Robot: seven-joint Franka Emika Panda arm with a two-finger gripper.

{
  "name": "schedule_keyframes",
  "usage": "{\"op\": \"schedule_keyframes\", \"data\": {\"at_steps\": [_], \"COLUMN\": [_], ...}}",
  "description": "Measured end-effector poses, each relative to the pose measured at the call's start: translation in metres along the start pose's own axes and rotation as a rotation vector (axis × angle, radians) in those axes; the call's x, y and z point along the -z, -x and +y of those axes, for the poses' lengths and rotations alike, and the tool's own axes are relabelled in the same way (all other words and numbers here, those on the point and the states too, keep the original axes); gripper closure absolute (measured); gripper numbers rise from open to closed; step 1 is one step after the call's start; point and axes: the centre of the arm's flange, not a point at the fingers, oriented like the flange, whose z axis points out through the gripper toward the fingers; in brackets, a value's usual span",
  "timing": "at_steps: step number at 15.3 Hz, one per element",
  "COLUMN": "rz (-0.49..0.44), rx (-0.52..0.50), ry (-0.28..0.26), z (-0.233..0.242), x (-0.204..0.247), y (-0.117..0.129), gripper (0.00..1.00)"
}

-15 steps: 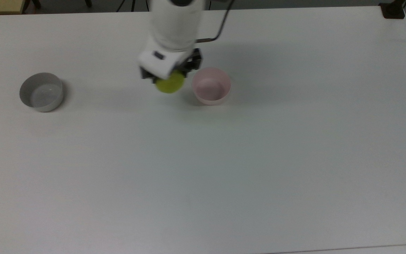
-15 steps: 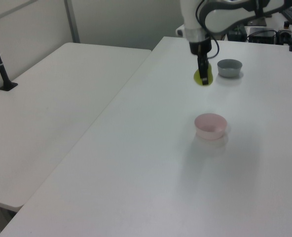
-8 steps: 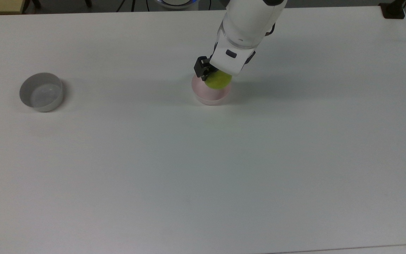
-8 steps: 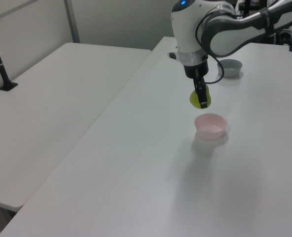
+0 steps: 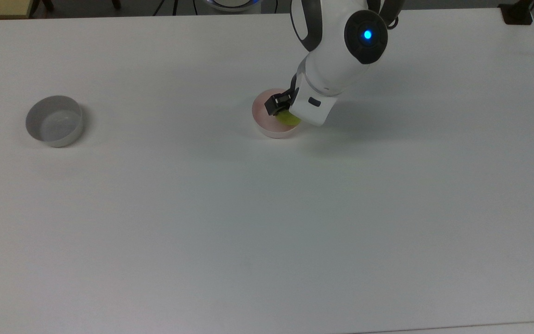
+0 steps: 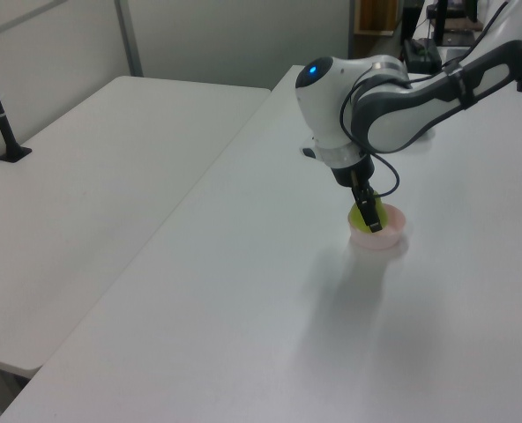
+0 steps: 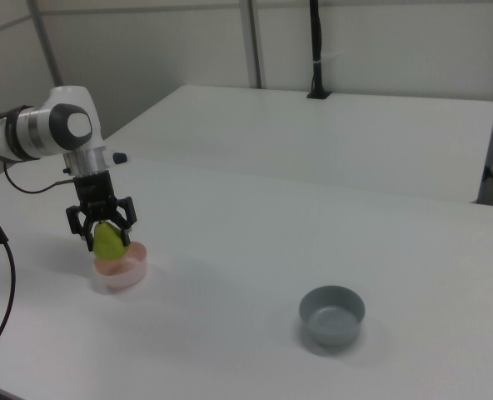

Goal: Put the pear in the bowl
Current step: 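Open the gripper to release the pear inside the pink bowl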

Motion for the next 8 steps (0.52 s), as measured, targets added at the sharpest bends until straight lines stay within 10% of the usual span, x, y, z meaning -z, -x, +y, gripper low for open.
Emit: {"op": "schedule_keyframes", "data": {"at_steps": [8], "rz": [0.002], "rx": [-0.008], "ry": [-0.001], "z": [0.0055], "x": [-0.0027], "y": [-0.0019], "gripper": [0.0]}}
